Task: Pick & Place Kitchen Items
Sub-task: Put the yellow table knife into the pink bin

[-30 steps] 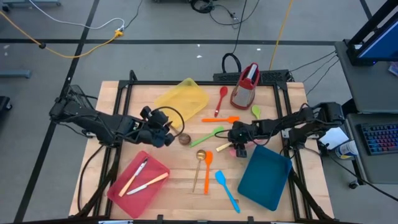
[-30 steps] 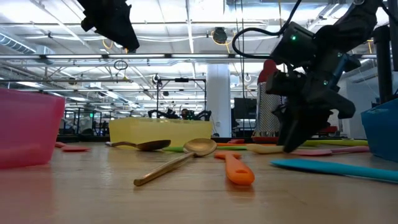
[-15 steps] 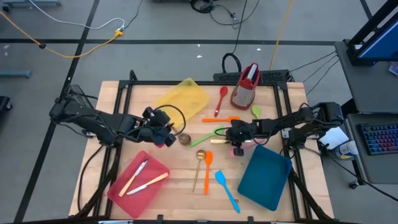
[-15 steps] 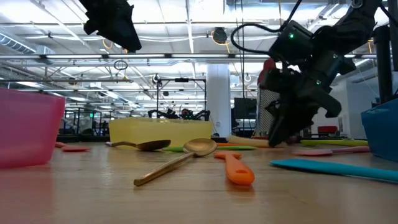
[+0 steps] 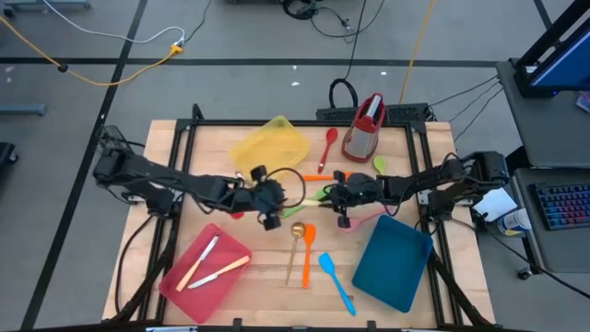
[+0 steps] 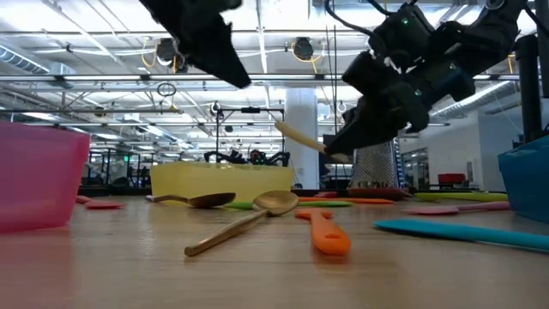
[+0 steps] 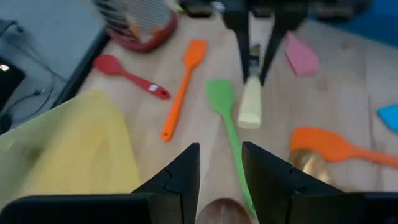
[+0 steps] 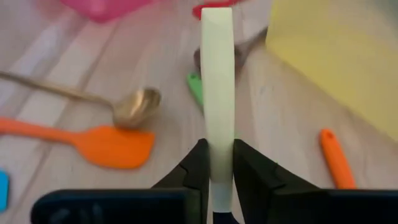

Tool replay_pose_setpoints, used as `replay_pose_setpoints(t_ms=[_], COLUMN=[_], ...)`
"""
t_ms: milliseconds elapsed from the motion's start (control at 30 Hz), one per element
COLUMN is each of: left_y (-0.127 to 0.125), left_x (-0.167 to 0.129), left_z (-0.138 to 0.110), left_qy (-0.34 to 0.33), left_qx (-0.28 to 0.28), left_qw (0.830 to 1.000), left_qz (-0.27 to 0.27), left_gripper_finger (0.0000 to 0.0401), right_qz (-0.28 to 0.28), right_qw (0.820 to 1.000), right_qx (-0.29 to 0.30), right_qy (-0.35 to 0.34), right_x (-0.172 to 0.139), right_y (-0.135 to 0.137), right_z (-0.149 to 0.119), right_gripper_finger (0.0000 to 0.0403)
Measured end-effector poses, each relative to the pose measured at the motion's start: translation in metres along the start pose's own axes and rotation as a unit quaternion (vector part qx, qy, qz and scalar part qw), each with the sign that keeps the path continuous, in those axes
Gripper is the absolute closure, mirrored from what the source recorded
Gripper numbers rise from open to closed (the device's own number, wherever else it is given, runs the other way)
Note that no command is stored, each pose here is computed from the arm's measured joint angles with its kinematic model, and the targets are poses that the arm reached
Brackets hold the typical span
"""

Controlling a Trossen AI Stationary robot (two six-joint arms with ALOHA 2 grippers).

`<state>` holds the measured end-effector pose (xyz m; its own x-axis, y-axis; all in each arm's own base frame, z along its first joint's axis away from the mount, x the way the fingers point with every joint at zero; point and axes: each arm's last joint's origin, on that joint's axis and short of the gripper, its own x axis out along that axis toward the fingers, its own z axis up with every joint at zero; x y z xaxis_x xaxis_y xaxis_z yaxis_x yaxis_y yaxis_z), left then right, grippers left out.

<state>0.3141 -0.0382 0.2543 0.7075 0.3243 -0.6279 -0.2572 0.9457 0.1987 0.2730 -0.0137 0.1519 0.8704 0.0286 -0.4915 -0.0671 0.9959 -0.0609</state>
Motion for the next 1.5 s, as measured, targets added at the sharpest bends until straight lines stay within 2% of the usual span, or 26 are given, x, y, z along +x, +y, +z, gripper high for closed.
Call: replay_pose_setpoints(t_ms=[133, 267, 533, 667, 800, 967, 1067, 1233, 1367, 1500], left_y=[-0.003, -0.004, 0.0, 0.001, 0.0, 0.004, 0.009, 0.013, 0.013, 0.015], left_x=[0.024, 0.042, 0.052, 0.052, 0.052, 0.054, 0.056, 0.057, 0.058, 0.058], left_z=[-0.001, -0.003, -0.005, -0.003, -0.002, 0.009, 0.011, 0.01, 0.01, 0.009], left_qy=[0.0, 0.002, 0.0, -0.008, -0.013, -0.064, -0.07, -0.065, -0.063, -0.06], left_qx=[0.032, 0.027, 0.066, 0.081, 0.105, 0.08, 0.062, 0.048, 0.048, 0.045], left_qw=[0.999, 0.998, 0.998, 0.997, 0.994, 0.994, 0.993, 0.993, 0.992, 0.993], left_qz=[-0.03, -0.052, -0.014, 0.007, -0.011, -0.049, -0.079, -0.081, -0.093, -0.091], left_gripper_finger=[0.0278, 0.026, 0.0192, 0.0175, 0.0178, 0.0192, 0.02, 0.0208, 0.0208, 0.0208], right_qz=[-0.011, -0.055, -0.055, -0.055, -0.054, -0.038, -0.018, -0.05, -0.054, -0.054], right_qw=[1.0, 0.998, 0.997, 0.998, 0.997, 0.999, 0.999, 0.996, 0.996, 0.995], right_qx=[0.001, 0.024, 0.024, 0.028, 0.046, 0.018, -0.004, -0.048, -0.054, -0.059], right_qy=[-0.015, -0.032, -0.039, -0.034, -0.025, -0.032, -0.051, -0.049, -0.048, -0.055], right_x=[0.0, 0.0, -0.001, 0.0, 0.0, 0.0, 0.0, 0.0, 0.0, 0.002], right_y=[-0.001, -0.004, -0.004, -0.003, -0.004, 0.0, 0.006, 0.008, 0.008, 0.007], right_z=[0.003, 0.007, 0.009, 0.008, 0.006, 0.007, 0.011, 0.012, 0.013, 0.024], right_gripper_finger=[0.0349, 0.0352, 0.0353, 0.0352, 0.0352, 0.0352, 0.0355, 0.0356, 0.0356, 0.0356])
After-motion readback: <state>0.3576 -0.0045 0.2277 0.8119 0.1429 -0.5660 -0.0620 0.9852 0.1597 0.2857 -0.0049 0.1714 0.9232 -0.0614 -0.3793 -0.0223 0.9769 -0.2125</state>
